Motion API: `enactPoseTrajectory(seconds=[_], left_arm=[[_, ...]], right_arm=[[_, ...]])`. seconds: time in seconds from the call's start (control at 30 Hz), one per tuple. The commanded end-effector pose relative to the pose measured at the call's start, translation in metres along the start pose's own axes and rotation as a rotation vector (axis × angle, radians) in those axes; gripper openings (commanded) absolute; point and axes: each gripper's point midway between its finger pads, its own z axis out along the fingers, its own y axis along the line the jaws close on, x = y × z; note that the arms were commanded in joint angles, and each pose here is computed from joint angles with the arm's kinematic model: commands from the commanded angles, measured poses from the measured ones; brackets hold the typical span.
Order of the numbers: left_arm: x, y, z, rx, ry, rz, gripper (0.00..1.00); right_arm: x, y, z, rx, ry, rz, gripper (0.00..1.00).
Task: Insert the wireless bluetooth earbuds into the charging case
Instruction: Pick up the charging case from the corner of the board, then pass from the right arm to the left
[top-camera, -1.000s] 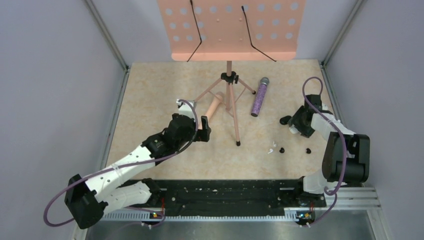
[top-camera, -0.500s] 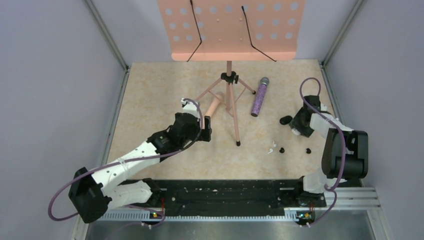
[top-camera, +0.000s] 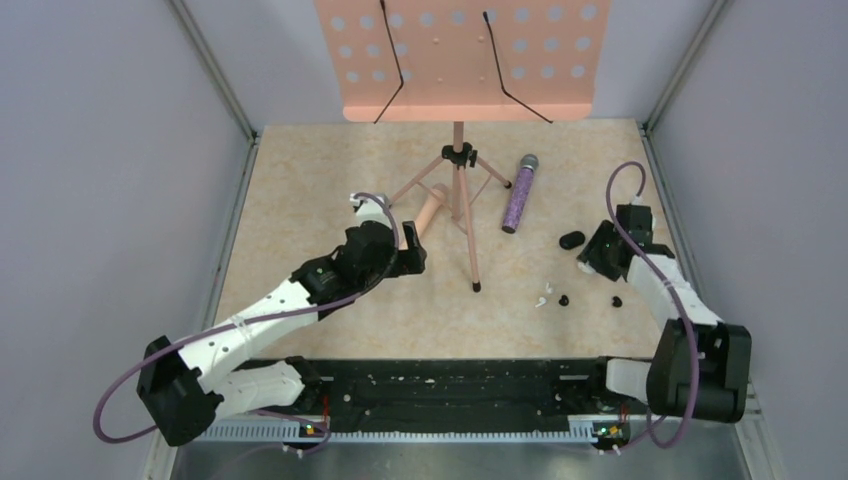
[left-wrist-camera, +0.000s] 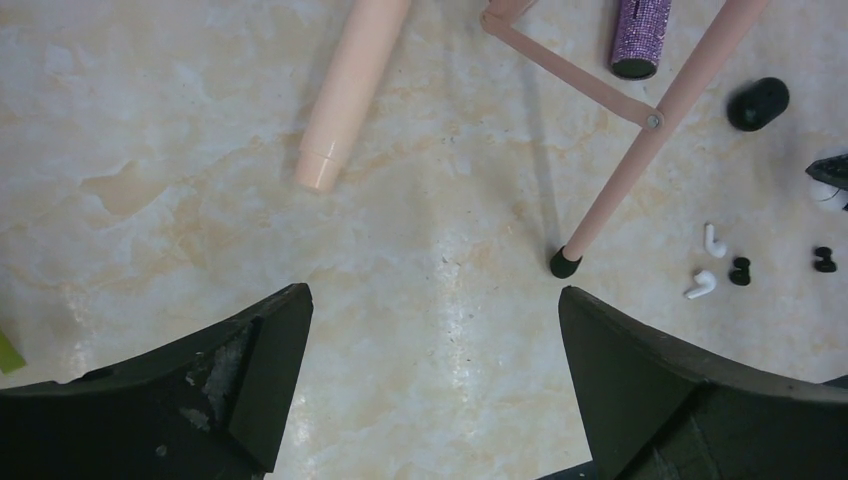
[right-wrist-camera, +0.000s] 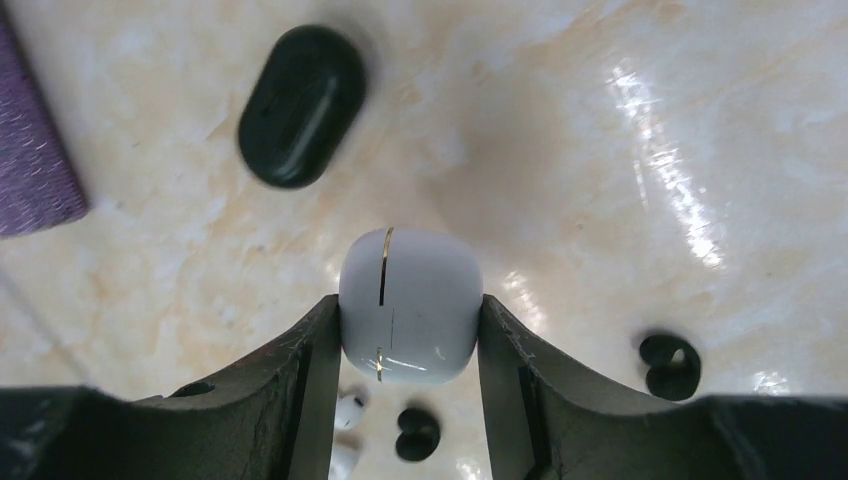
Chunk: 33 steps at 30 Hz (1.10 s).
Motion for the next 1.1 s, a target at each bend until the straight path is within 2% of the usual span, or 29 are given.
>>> enactPoseTrajectory(seconds=[0.0,0.13,0.2,0.3,0.43,0.6,0.73,0.87,0.97,1.07], left_arm=[[-0.018,-0.011,-0.008,-0.002,-0.045,-0.196,0.99],[-0.009,-0.027,-0.006,0.065,0.022,-0.220,0.99],[-0.003,-0.051,-0.010,0.181,0.083,-0.198,0.88],[0.000,-0.085,-0.020,0.387,0.118,-0.190,0.84],[-0.001,-0.106,-0.028,0.500,0.143,-0.184,0.82],[-0.005,-0.126,-0.029,0.572,0.172,-0.186,0.80],[0.001,-0.135,-0.025,0.586,0.232,-0.220,0.82],[0.011,-0.135,-0.014,0.530,0.296,-0.351,0.84],[0.024,-0.144,-0.007,0.539,0.391,-0.468,0.87],[0.036,-0.152,-0.003,0.566,0.464,-0.521,0.91]], right_arm=[[0.018,0.042,-0.034,-0.252,0.024,-0.060,0.38],[0.041,0.086,-0.072,-0.503,0.061,-0.119,0.38],[0.055,0.108,-0.094,-0.634,0.089,-0.152,0.38],[0.070,0.126,-0.117,-0.743,0.128,-0.188,0.38],[0.086,0.148,-0.149,-0.873,0.197,-0.221,0.38],[0.105,0.159,-0.162,-0.941,0.245,-0.281,0.38],[0.114,0.161,-0.163,-0.953,0.226,-0.343,0.38],[0.123,0.169,-0.170,-1.014,0.213,-0.398,0.39],[0.131,0.173,-0.169,-1.053,0.196,-0.443,0.39],[0.137,0.173,-0.164,-1.055,0.181,-0.479,0.40]])
